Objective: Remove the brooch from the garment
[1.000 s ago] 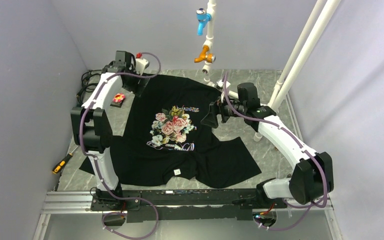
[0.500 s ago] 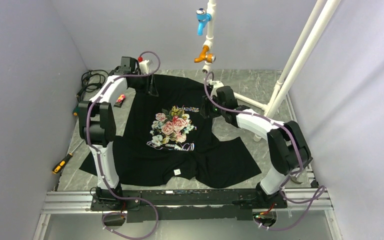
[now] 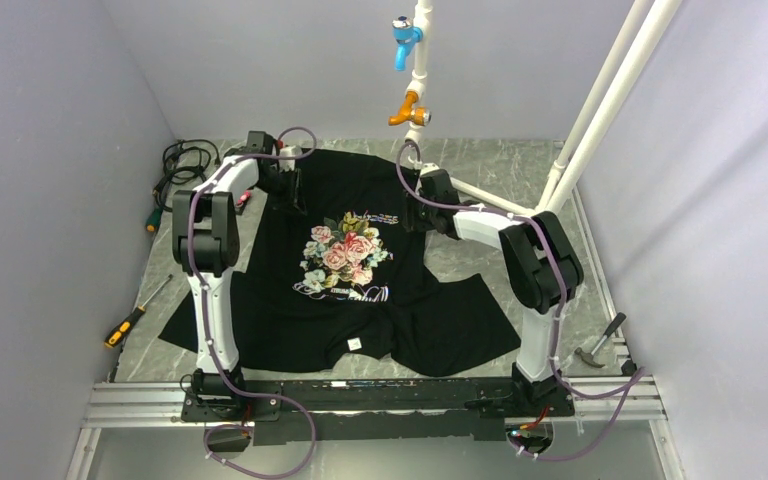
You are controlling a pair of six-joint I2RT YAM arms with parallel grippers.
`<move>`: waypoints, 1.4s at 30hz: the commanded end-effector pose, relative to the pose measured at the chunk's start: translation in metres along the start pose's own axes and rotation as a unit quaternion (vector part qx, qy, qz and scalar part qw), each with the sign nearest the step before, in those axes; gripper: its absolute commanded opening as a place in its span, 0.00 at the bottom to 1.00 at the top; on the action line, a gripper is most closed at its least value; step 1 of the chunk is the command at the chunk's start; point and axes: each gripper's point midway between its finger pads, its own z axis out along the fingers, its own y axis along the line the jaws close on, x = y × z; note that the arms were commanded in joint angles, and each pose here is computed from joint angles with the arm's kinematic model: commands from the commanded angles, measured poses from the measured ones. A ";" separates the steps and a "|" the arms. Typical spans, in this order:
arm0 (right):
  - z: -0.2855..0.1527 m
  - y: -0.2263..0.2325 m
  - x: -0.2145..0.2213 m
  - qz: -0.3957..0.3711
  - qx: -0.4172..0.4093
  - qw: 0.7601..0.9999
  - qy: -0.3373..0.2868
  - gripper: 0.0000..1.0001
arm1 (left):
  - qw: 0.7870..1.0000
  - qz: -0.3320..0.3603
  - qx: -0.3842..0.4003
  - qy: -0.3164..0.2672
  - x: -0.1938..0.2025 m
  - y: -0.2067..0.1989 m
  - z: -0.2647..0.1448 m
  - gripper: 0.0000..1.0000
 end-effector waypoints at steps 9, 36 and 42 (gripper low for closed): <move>0.033 -0.002 -0.038 -0.016 -0.023 1.000 -0.014 0.53 | 0.995 0.039 -0.083 0.028 -0.007 0.060 -0.014 0.29; -0.202 0.029 0.117 -0.304 -0.227 0.912 0.159 0.96 | 0.901 0.431 -0.035 0.027 0.199 -0.025 -0.176 0.79; -0.192 0.005 0.145 -0.328 -0.194 0.902 0.204 0.93 | 0.886 0.451 -0.087 0.061 0.221 -0.007 -0.161 0.80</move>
